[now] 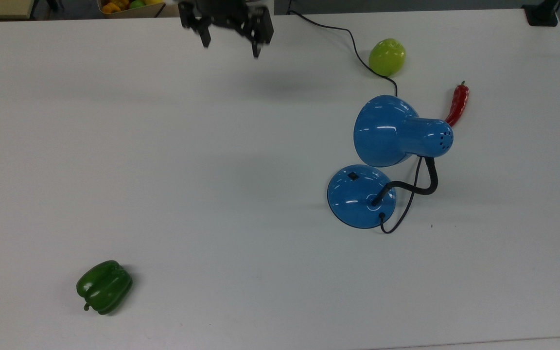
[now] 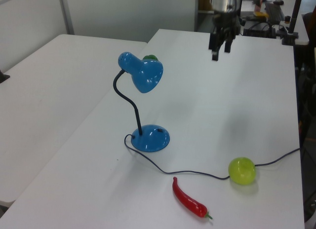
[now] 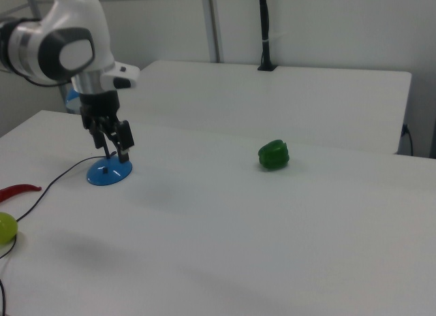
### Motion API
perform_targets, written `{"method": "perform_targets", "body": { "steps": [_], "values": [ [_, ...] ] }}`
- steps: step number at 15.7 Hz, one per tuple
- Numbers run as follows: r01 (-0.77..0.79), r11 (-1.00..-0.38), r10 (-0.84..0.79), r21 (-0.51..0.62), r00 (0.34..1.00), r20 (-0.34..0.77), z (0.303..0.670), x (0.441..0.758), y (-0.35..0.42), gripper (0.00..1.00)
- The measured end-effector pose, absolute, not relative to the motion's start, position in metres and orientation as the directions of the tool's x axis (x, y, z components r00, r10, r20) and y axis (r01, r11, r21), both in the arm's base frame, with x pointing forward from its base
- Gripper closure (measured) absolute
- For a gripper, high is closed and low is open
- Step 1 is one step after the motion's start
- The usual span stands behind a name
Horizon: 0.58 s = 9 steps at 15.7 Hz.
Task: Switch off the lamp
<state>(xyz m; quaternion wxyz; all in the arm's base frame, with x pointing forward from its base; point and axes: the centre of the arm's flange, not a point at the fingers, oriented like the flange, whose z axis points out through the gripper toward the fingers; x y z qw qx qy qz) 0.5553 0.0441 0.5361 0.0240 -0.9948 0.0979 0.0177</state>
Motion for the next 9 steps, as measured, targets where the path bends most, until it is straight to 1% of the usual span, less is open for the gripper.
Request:
{"method": "perform_targets", "body": {
  "steps": [2,4,7,9],
  "values": [
    [-0.168,-0.985,-0.165,-0.039,0.984,-0.062,0.564,0.545,0.047,0.0],
    [-0.145,-0.988,-0.143,-0.045,0.989,-0.043,0.588,0.539,0.054,0.0],
    [-0.095,-0.994,-0.094,-0.056,0.996,-0.004,0.61,0.532,0.069,0.0],
    [-0.016,-0.998,-0.016,-0.06,1.0,0.012,0.616,0.529,0.076,0.0]
  ]
}}
